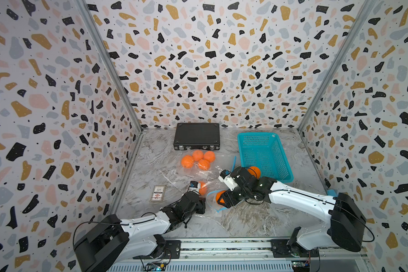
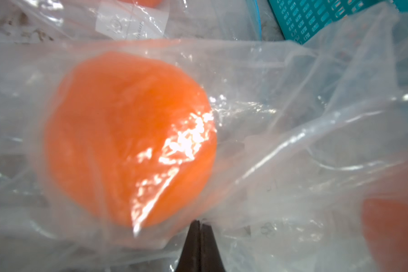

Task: Open the zip-top bag and take out the orange
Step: Pick up the orange from the zipper food storage bag.

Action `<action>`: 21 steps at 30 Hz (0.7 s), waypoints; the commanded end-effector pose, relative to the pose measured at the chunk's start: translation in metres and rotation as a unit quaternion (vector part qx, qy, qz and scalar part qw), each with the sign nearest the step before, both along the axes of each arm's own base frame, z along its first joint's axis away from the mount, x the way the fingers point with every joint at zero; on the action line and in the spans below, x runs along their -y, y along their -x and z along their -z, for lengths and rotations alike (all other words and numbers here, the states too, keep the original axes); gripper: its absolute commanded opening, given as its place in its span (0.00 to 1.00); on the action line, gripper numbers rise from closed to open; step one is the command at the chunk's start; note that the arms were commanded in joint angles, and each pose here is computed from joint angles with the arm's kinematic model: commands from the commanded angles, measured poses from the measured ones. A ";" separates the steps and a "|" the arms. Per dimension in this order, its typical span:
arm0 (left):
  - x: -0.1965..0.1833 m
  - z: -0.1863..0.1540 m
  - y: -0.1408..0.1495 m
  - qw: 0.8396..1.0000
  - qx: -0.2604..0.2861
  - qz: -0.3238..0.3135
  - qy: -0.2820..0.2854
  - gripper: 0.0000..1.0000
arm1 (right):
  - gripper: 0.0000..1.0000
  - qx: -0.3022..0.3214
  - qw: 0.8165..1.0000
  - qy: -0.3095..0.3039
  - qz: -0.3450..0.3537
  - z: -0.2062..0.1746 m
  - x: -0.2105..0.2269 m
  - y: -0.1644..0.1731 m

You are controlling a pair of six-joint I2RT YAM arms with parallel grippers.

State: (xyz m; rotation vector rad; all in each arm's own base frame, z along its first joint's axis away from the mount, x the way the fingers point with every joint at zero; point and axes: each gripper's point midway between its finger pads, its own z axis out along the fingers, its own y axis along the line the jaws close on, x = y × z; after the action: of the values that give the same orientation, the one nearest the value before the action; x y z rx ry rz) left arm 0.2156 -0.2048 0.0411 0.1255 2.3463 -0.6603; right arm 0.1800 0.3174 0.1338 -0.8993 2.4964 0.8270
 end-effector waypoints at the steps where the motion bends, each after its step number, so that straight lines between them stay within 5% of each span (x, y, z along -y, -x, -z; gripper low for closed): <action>1: -0.013 0.021 0.004 0.999 -0.030 -0.012 -0.039 0.00 | 0.61 0.012 0.999 -0.012 0.030 -0.012 0.017 -0.005; 10: -0.016 0.005 -0.004 0.998 -0.019 -0.029 -0.052 0.00 | 0.59 0.038 0.994 -0.096 0.038 -0.075 0.030 -0.006; 14: -0.019 0.008 -0.002 0.998 -0.021 -0.031 -0.047 0.00 | 0.57 -0.037 0.981 -0.187 0.020 -0.073 0.009 -0.010; 21: -0.022 -0.004 0.002 0.999 -0.015 -0.030 -0.039 0.00 | 0.51 -0.060 0.979 -0.193 0.015 -0.061 -0.004 -0.017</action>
State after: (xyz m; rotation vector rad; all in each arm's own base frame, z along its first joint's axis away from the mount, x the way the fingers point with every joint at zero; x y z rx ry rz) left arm 0.2177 -0.1985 0.0497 0.1064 2.3697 -0.6143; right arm 0.1975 0.3113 0.1606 -0.6619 2.4433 1.2198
